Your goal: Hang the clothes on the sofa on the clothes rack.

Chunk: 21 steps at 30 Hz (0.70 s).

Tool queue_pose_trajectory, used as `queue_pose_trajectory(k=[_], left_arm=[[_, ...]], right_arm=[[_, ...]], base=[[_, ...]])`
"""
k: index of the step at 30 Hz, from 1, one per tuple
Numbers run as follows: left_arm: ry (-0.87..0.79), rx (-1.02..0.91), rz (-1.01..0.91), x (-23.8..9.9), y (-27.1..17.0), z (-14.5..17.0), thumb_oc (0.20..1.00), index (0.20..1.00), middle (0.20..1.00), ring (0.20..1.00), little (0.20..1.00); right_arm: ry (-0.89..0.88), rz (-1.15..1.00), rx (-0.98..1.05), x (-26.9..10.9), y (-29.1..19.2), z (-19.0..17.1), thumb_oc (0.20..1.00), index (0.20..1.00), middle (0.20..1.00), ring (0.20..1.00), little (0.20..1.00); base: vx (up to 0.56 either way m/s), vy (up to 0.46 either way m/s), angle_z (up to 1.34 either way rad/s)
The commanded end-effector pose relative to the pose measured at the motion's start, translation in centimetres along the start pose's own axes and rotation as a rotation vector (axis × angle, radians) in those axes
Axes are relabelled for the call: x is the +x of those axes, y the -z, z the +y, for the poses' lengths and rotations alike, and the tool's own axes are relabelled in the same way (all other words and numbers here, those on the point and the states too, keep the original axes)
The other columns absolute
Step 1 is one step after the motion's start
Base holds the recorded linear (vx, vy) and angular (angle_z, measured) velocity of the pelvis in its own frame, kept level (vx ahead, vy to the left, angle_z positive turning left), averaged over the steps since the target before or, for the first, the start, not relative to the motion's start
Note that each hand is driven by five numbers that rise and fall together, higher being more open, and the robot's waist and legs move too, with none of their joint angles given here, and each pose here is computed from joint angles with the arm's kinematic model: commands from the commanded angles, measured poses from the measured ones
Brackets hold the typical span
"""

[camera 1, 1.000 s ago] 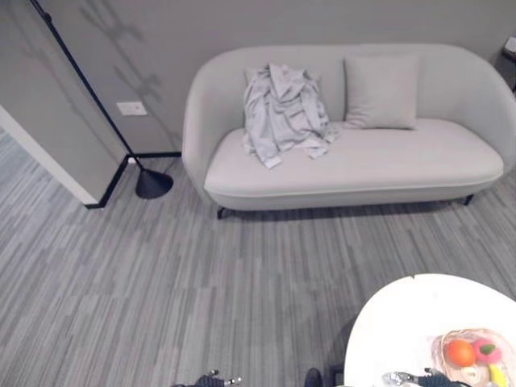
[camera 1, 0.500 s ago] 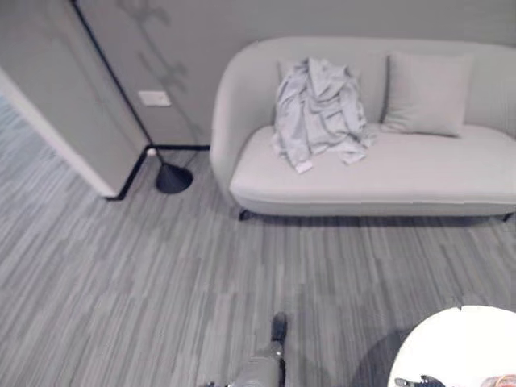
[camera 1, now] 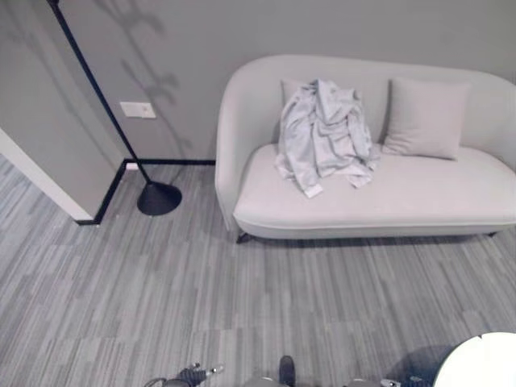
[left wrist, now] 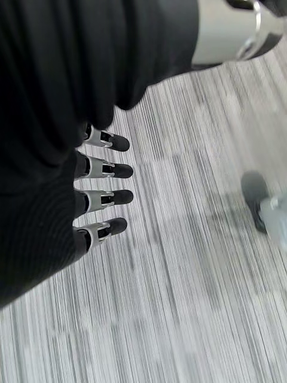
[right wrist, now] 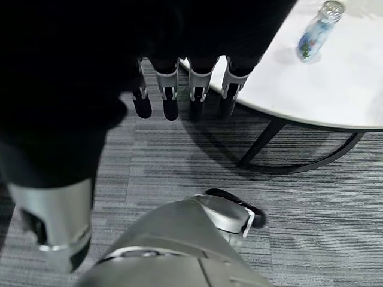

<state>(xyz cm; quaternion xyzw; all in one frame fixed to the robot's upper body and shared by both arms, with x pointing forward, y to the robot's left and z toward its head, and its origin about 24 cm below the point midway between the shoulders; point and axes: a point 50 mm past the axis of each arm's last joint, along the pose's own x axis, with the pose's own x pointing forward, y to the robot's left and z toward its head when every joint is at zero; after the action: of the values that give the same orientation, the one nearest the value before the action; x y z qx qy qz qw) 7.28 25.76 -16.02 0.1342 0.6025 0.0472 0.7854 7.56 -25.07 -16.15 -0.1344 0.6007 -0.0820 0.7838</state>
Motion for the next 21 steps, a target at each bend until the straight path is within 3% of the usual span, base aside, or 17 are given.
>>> queue_pose_trajectory(k=[1, 8, 21], left_arm=[[-0.012, 0.003, -0.060, 0.2, -2.0, -0.1, 1.000, 1.000, 1.000, 1.000, 1.000], [0.003, 0.053, -0.102, 0.2, -3.2, -0.9, 1.000, 1.000, 1.000, 1.000, 1.000], [0.016, 0.038, -0.118, 0.2, -3.7, -1.8, 1.000, 1.000, 1.000, 1.000, 1.000]], right_arm=[[0.079, -0.050, 0.015, 0.1, -1.6, -2.6, 1.000, 1.000, 1.000, 1.000, 1.000], [0.096, -0.054, 0.008, 0.1, -1.9, -3.1, 1.000, 1.000, 1.000, 1.000, 1.000], [0.123, -0.064, 0.013, 0.1, -2.0, -4.3, 1.000, 1.000, 1.000, 1.000, 1.000]], base=[[0.24, -0.041, -0.09], [0.31, -0.086, 0.26], [0.30, -0.250, 0.37]])
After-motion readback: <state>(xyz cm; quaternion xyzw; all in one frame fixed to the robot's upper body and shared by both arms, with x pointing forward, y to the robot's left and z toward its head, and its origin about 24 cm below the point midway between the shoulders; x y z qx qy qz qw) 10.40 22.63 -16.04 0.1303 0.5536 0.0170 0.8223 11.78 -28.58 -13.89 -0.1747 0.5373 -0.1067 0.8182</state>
